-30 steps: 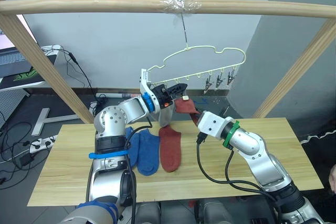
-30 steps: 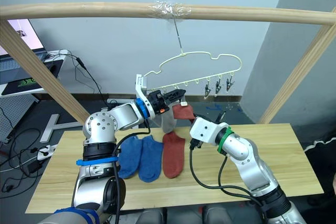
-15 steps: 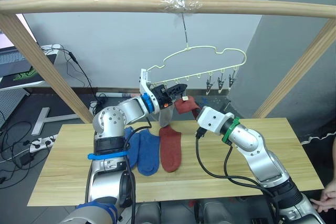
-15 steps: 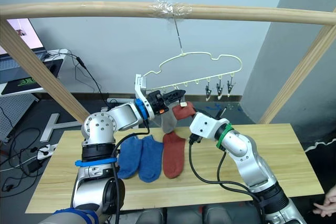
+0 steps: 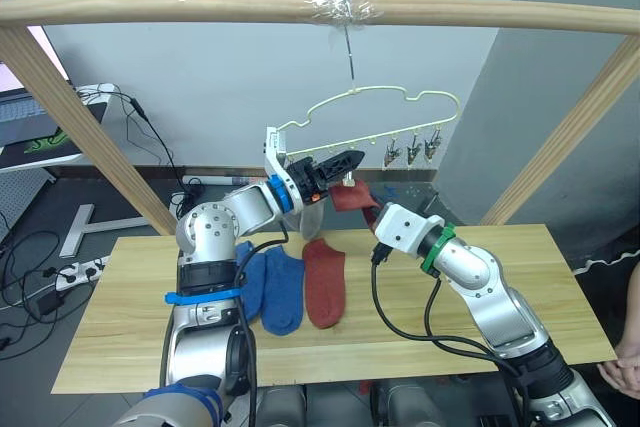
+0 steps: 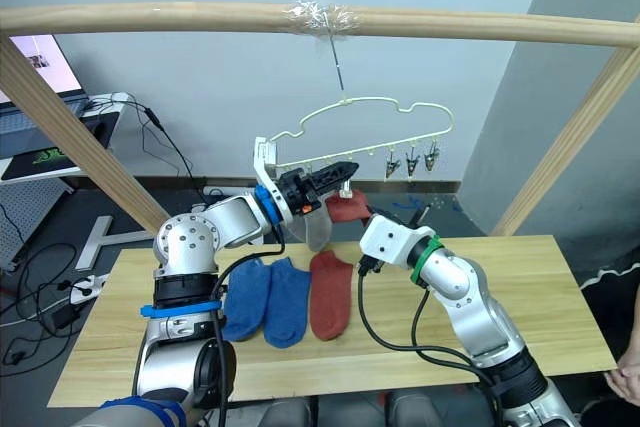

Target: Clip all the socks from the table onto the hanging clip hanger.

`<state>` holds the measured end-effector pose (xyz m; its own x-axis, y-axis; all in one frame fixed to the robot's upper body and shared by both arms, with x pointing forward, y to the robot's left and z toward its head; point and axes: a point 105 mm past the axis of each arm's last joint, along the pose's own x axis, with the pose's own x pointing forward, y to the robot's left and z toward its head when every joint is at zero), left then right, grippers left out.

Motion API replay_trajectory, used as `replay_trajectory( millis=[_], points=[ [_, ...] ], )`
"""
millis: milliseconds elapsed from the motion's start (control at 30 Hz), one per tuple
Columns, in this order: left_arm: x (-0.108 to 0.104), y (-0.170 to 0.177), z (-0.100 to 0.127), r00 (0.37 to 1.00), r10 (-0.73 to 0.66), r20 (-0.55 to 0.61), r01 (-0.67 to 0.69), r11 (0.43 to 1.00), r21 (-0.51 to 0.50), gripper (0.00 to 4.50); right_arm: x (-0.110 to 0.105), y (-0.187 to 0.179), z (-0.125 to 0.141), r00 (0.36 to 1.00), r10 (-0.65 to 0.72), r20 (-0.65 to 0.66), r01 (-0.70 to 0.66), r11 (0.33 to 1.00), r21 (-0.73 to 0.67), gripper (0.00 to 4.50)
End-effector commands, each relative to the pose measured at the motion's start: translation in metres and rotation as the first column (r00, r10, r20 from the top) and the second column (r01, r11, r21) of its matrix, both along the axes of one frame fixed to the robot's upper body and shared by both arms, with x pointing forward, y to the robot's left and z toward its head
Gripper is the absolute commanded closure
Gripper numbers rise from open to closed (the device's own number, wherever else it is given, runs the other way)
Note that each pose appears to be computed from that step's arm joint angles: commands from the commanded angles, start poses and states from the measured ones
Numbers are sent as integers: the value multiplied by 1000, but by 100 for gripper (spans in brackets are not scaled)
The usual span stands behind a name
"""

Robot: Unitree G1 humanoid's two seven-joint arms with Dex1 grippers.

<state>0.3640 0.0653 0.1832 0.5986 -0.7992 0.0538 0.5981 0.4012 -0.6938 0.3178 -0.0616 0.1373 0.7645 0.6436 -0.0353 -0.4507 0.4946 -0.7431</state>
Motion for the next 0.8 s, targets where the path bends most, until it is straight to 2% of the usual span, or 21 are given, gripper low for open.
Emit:
replay_trajectory(
  millis=[33,200,367,500,533,600,633,700,800],
  points=[
    [-10,7,14,998,-18,55,18,1000,5,4,2,-2,0,1000,-12,-25,14,998,59,450],
    [-32,32,5,997,-44,66,34,988,148,4,12,-8,-7,994,-49,-95,62,989,137,450],
    [-49,42,-1,992,-75,106,46,967,249,0,14,-9,-14,982,-38,-185,78,974,214,299],
    [-45,50,-7,981,-10,192,-54,945,322,0,13,-15,-22,970,-65,-234,121,965,231,164],
    [-42,53,-11,974,18,224,-103,922,374,0,12,-18,-25,964,-80,-255,144,959,242,126],
    [-31,63,-19,929,89,360,-271,826,495,0,10,-28,-31,944,-127,-304,216,936,278,54],
    [-30,64,-20,908,101,407,-318,798,511,0,9,-33,-33,933,-151,-326,251,923,291,22],
    [-31,63,-25,893,68,445,-322,786,527,0,5,-41,-35,910,-195,-367,320,892,320,22],
    [-40,57,-31,859,-83,504,-259,781,569,0,2,-51,-27,877,-273,-396,427,820,381,22]
  ],
)
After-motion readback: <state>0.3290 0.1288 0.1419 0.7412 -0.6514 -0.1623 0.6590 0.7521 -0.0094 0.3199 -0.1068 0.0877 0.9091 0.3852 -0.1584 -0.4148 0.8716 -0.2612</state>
